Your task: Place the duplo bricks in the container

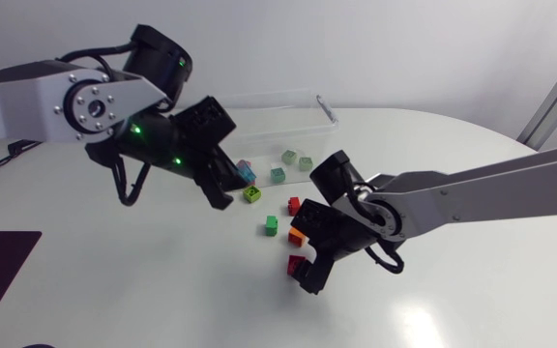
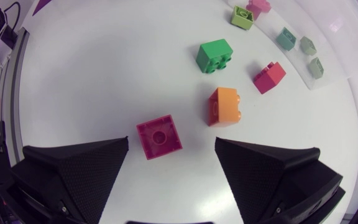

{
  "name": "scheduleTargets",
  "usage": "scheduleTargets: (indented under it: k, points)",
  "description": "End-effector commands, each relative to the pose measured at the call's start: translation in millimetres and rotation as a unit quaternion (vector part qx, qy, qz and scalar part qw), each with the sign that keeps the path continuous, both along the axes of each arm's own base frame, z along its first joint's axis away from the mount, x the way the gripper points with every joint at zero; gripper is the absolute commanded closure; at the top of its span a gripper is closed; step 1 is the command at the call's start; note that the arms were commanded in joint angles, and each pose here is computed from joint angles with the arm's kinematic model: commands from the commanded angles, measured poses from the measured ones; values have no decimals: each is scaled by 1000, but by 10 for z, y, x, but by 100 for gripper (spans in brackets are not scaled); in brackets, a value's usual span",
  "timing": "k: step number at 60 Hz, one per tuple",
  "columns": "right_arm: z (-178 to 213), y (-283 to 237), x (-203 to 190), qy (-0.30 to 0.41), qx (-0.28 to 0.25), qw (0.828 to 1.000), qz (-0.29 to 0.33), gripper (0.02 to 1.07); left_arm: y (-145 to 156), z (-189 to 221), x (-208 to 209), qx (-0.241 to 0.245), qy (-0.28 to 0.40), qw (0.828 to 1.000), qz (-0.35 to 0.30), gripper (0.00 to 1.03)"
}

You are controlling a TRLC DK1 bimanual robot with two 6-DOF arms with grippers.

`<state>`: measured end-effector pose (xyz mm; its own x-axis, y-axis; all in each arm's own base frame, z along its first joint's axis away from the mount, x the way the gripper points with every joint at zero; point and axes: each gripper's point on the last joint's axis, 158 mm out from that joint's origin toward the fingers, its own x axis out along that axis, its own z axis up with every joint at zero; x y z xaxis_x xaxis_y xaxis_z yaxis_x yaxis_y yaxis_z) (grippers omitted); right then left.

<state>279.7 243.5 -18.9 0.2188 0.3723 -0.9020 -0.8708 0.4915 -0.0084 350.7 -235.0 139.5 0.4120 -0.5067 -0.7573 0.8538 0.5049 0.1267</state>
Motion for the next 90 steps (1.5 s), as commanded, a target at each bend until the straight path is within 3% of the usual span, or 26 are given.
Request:
scheduleTargets:
  k: [1,15,27,38,54,57,64,68,77,90]
  points:
    - [-45,83,-8,3,-7,1000,24,8,96,327,303,-36,-33,998,34,81]
    - [-144,165,-83,19,-22,999,40,27,237,594,888,-84,-76,989,93,81]
    - [-304,110,-186,39,-47,997,43,44,201,572,1237,-100,-85,985,112,81]
    - [-256,49,-188,26,-50,998,35,81,126,511,1510,-114,-91,982,122,81]
    - [184,-96,-38,-14,-27,1000,-2,81,124,351,1981,-112,-106,975,162,78]
    - [284,-104,35,-24,-18,999,-13,81,126,302,2069,-109,-107,974,169,68]
    - [501,-118,224,-47,0,998,-37,81,146,221,2182,-101,-109,972,181,20]
    - [626,-135,373,-58,11,997,-57,81,148,232,2184,-101,-110,971,184,8]
    - [945,-184,752,-88,38,991,-98,81,189,397,2068,-104,-120,970,182,4]
    - [1454,-167,1279,-127,83,977,-153,81,262,713,1518,-109,-133,971,166,5]
